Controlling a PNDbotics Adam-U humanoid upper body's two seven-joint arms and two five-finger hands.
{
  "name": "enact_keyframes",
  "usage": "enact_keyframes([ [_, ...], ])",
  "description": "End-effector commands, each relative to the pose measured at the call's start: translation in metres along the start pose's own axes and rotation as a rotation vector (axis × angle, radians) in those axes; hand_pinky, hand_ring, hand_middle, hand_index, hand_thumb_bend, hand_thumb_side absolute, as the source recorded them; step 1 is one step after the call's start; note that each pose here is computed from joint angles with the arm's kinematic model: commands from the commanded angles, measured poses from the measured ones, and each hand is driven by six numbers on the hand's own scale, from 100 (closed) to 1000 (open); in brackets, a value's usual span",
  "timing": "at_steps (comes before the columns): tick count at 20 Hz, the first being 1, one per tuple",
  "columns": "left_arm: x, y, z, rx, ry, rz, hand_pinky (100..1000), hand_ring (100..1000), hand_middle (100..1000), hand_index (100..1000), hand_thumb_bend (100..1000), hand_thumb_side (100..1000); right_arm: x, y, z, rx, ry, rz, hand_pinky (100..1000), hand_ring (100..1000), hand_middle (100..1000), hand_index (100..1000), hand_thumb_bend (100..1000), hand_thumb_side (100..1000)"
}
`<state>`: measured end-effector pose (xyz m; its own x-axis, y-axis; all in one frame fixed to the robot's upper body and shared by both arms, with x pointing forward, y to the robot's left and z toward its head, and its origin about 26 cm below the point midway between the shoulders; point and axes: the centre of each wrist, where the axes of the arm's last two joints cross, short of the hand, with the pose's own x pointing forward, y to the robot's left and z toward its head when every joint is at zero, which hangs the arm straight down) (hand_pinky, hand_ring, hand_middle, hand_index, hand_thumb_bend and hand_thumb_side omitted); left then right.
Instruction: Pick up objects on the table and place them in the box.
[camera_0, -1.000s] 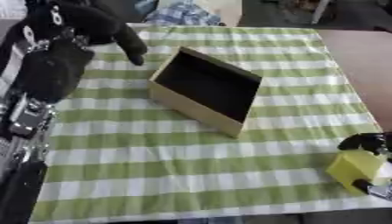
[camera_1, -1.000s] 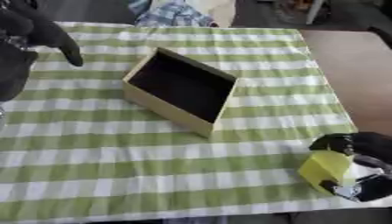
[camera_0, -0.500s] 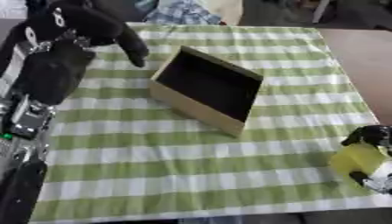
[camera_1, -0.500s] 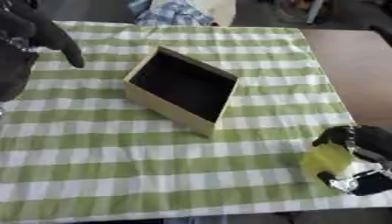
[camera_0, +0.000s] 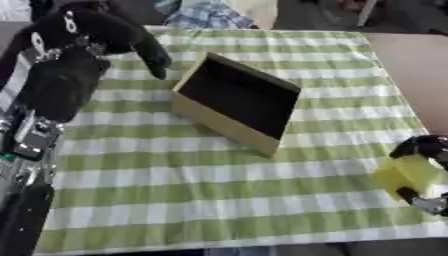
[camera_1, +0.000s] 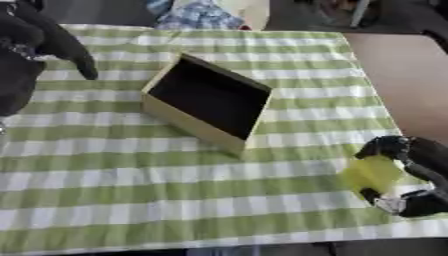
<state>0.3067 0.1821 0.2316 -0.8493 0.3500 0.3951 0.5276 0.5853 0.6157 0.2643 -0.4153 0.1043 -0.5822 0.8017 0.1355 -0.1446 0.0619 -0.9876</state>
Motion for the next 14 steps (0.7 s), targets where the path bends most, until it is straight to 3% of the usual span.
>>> enact_keyframes([
  [1, 0.004, 0.002, -0.004, -0.022, -0.013, -0.016, 551, 647, 629, 788, 100, 672, -0.005, -0.031, 0.000, 0.018, -0.023, 0.071, 100, 468, 523, 714, 100, 400],
  [8, 0.004, 0.001, -0.006, -0.024, -0.018, -0.003, 552, 648, 630, 787, 100, 672, -0.008, -0.084, -0.019, 0.093, -0.094, 0.120, 128, 500, 548, 726, 100, 404],
  [14, 0.003, -0.001, -0.011, -0.026, -0.037, 0.014, 554, 649, 631, 787, 100, 672, -0.001, -0.133, -0.051, 0.093, -0.186, 0.185, 128, 509, 559, 722, 100, 378],
])
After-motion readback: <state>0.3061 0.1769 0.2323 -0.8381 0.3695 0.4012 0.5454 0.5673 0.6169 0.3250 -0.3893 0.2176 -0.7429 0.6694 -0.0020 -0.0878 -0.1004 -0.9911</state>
